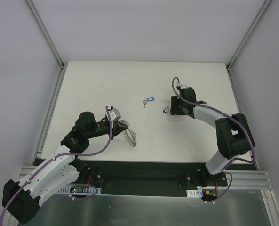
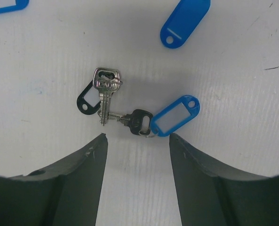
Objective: Put the keys on the keyring
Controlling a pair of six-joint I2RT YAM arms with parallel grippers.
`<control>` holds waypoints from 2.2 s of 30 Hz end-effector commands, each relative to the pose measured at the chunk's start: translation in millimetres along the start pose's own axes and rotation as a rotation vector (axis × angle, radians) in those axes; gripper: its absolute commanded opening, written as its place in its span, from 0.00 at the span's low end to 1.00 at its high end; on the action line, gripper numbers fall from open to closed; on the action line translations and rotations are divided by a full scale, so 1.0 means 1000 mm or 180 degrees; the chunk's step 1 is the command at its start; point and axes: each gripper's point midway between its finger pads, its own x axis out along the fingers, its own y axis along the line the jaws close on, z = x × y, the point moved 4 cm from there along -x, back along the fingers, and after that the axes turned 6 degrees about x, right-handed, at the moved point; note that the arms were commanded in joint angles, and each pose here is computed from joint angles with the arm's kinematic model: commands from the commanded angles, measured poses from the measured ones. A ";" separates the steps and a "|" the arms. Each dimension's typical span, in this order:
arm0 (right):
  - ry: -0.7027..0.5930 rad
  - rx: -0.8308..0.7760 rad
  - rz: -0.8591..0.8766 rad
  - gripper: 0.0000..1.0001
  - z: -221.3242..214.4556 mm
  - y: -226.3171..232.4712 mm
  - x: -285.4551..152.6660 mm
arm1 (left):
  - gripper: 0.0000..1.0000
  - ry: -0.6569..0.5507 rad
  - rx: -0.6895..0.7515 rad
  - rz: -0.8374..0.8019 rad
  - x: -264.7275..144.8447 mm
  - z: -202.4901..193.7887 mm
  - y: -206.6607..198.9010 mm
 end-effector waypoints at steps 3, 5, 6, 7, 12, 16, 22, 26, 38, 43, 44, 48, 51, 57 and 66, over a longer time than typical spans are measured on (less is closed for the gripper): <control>-0.0109 0.0094 -0.0054 0.58 0.019 0.000 0.008 | 0.00 -0.0164 0.0219 0.0030 0.000 0.017 0.001; -0.0056 0.0096 -0.0067 0.59 0.016 -0.001 0.013 | 0.00 -0.0159 0.0233 0.0030 0.001 0.017 0.001; -0.0050 0.0103 -0.0050 0.59 0.016 -0.001 0.014 | 0.00 -0.0159 0.0233 0.0030 0.001 0.017 0.001; -0.0013 0.0108 -0.0064 0.58 0.014 -0.002 0.016 | 0.00 -0.0150 0.0234 0.0028 0.001 0.016 0.001; 0.0124 0.0104 0.0119 0.59 0.008 0.006 0.019 | 0.00 -0.0138 0.0238 0.0017 0.001 0.016 0.000; 0.0262 0.0091 0.0302 0.58 0.002 0.016 0.016 | 0.00 -0.0126 0.0237 0.0005 0.002 0.015 -0.001; 0.0492 -0.0003 0.0560 0.57 -0.005 0.042 0.012 | 0.00 -0.0124 0.0236 -0.0010 0.002 0.015 -0.002; 0.0560 -0.0184 0.0844 0.56 -0.004 0.065 0.000 | 0.00 -0.0124 0.0237 -0.0014 0.002 0.016 -0.002; 0.0346 -0.1100 0.0434 0.37 0.008 0.039 -0.009 | 0.00 -0.0124 0.0255 -0.0024 0.002 0.016 -0.003; 0.0367 -0.1658 0.0307 0.31 0.012 0.046 -0.011 | 0.00 -0.0112 0.0253 -0.0031 0.002 0.015 -0.003; 0.0397 -0.1789 0.0127 0.31 0.012 0.044 -0.012 | 0.00 -0.0108 0.0246 -0.0031 0.002 0.015 -0.003; 0.0449 -0.2164 -0.0102 0.28 0.014 0.044 -0.005 | 0.00 -0.0107 0.0251 -0.0031 0.002 0.015 -0.003; 0.0433 -0.2356 -0.0174 0.25 0.018 0.049 -0.002 | 0.00 -0.0102 0.0250 -0.0032 0.003 0.014 -0.004; 0.0553 -0.2561 -0.0322 0.22 0.016 0.050 0.004 | 0.00 -0.0100 0.0266 -0.0027 0.003 0.014 -0.004; 0.0721 -0.2639 -0.0393 0.22 0.009 0.049 0.014 | 0.00 -0.0090 0.0262 -0.0019 0.003 0.014 -0.003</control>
